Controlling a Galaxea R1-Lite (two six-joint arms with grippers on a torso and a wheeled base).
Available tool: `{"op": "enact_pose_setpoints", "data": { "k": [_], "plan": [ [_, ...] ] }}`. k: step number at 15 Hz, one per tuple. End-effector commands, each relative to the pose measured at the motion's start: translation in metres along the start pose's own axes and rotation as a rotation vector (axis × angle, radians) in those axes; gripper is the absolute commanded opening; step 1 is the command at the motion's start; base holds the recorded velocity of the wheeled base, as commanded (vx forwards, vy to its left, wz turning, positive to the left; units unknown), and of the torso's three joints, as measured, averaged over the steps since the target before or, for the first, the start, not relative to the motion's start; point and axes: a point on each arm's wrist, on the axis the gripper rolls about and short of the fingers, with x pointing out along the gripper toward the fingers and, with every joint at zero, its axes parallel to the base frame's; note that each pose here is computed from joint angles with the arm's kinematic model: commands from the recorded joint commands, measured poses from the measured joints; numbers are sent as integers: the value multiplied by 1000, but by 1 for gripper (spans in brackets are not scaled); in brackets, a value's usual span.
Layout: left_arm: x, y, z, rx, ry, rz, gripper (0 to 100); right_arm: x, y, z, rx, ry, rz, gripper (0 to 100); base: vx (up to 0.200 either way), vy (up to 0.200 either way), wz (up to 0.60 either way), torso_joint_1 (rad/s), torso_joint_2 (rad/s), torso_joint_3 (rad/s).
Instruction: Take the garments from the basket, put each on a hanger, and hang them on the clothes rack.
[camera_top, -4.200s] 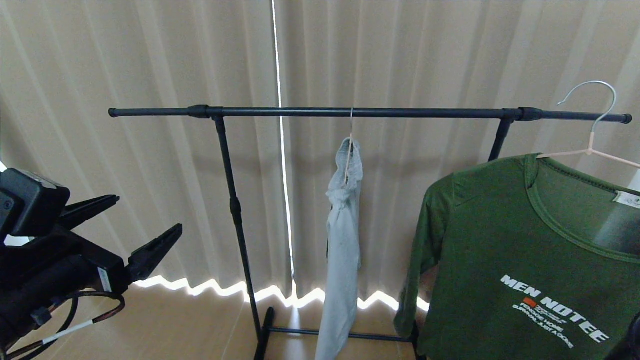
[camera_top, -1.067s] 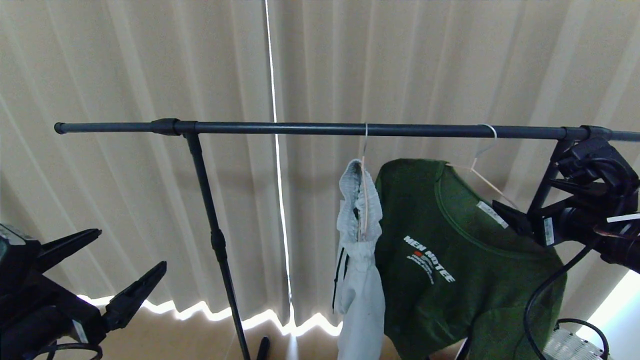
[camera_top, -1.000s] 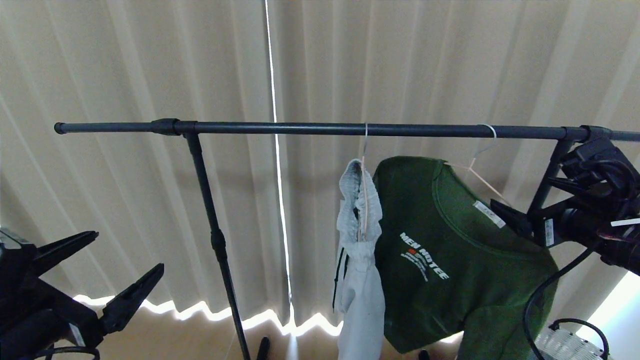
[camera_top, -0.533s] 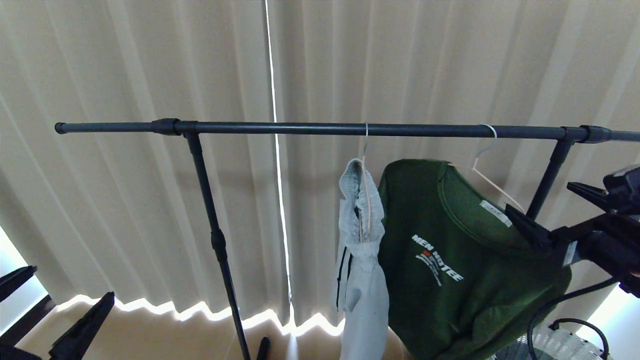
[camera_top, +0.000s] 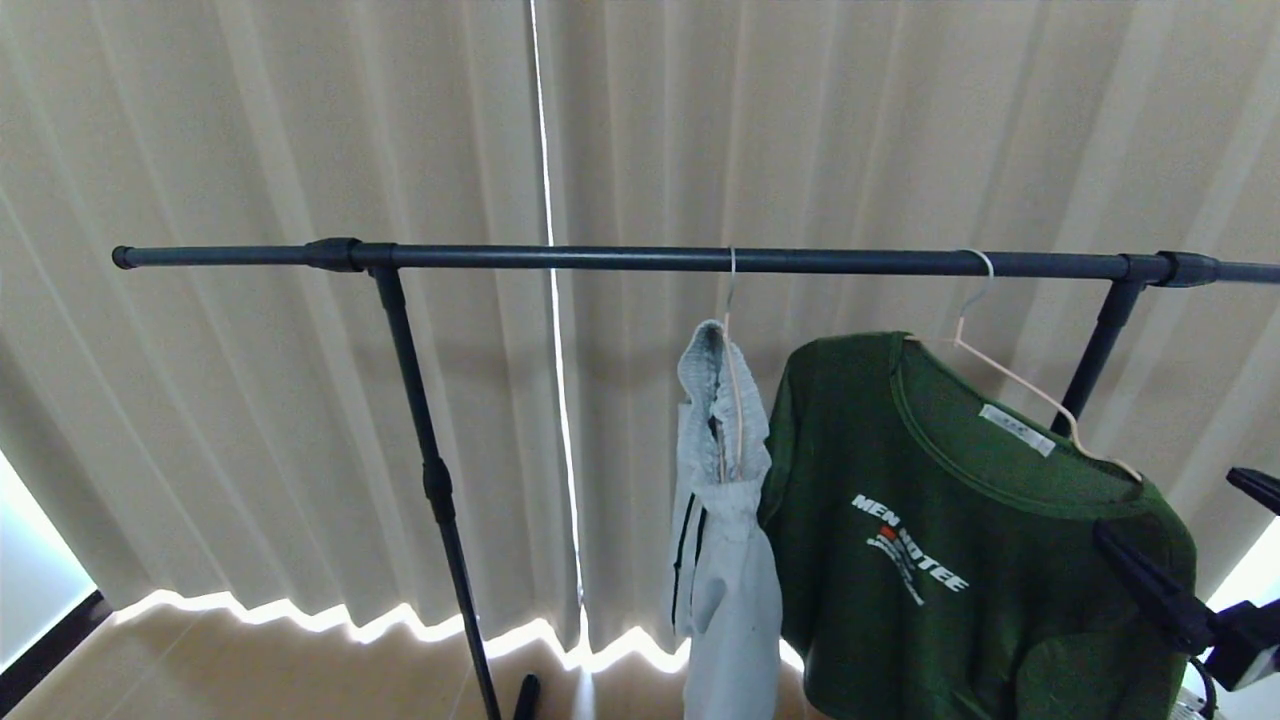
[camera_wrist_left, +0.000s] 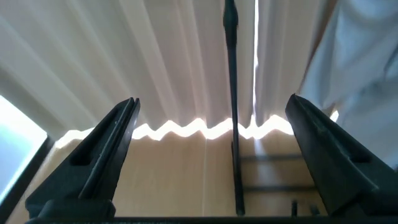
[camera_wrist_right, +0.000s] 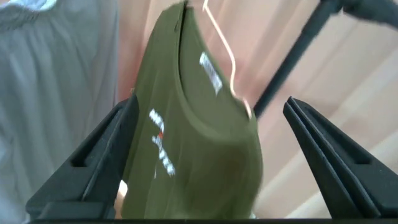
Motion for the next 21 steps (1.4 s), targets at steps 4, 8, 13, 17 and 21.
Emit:
{"op": "enact_pose_setpoints", "data": {
  "k": [4, 8, 13, 17, 21],
  "plan": [
    [-17, -5, -16, 1, -163, -91, 100, -56, 2, -18, 34, 32, 14, 100, 0, 0, 0, 0, 0, 0],
    [-16, -6, -17, -12, -169, -128, 100, -95, 7, -48, 31, 107, 21, 100, 0, 0, 0, 0, 0, 0],
    [-16, -6, -17, -108, -164, -134, 100, -125, 8, -61, 53, 109, -86, 100, 0, 0, 0, 0, 0, 0],
    [-16, -6, -17, -109, -164, -133, 100, -127, 10, -61, 63, 128, -236, 100, 0, 0, 0, 0, 0, 0],
    [-16, -6, -17, -109, -164, -133, 100, -134, 13, -64, 100, 38, -247, 100, 0, 0, 0, 0, 0, 0]
  ]
}}
